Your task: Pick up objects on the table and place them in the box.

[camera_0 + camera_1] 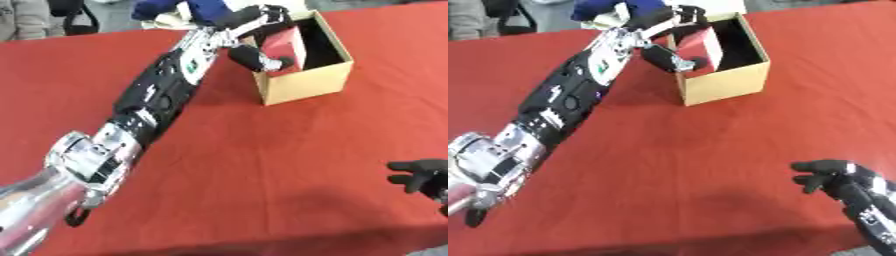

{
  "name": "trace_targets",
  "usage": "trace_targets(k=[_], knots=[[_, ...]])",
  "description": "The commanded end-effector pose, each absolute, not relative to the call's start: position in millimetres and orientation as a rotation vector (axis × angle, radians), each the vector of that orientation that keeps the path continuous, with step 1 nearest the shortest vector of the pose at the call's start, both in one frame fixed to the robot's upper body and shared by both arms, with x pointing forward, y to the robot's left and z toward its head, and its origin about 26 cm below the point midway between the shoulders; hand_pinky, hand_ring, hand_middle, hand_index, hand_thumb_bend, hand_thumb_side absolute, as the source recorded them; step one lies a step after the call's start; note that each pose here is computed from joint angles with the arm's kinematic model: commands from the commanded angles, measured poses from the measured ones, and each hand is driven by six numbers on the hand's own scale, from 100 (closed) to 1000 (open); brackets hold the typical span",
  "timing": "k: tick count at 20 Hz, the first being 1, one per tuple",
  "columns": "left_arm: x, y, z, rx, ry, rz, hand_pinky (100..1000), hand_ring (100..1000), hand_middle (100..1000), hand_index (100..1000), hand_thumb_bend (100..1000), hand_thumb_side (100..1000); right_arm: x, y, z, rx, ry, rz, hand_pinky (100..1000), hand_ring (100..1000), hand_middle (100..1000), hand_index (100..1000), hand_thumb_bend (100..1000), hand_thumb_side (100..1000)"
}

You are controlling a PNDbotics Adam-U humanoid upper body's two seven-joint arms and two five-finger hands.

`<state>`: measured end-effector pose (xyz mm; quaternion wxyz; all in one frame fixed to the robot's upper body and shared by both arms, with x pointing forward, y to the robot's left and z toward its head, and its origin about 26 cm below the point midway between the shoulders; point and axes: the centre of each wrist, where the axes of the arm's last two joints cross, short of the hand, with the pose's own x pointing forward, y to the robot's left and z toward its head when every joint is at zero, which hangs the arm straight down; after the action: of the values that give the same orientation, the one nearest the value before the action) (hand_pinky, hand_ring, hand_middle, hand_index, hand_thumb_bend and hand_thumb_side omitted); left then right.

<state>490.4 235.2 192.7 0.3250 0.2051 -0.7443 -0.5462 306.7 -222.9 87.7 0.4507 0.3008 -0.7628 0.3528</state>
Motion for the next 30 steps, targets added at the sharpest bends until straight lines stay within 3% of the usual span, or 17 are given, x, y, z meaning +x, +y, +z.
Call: trace_targets(k=[1, 9, 15, 20, 30], knots=[[490.0, 238.1, 209.6, 0.569, -1.997, -1.405, 973, 1000, 817, 862, 635, 568, 306.6, -223.1, 92.6, 0.745, -1.899, 0.881, 845, 889, 566, 824, 100, 633], [489.2, 239.8, 209.7, 0.573, -2.011, -1.353, 990, 1000, 843, 878, 602, 572, 306.5, -223.3, 92.2, 0.745, -1.897, 0.882, 846, 890, 566, 825, 100, 633], [479.6, 241.1, 216.1, 0.53, -2.112, -1.266, 1000, 1000, 750, 840, 472, 547, 305.8, -224.9, 90.3, 0.74, -1.898, 0.866, 845, 890, 567, 825, 100, 631], [462.7, 256.1, 218.2, 0.521, -2.237, -1.137, 1000, 1000, 692, 814, 341, 566, 304.4, -230.7, 87.9, 0.712, -1.904, 0.83, 845, 890, 567, 825, 100, 631], [410.2, 303.6, 193.7, 0.523, -2.408, -0.824, 1000, 1000, 636, 784, 295, 595, 303.8, -241.0, 89.8, 0.642, -1.934, 0.772, 845, 891, 567, 825, 100, 631]])
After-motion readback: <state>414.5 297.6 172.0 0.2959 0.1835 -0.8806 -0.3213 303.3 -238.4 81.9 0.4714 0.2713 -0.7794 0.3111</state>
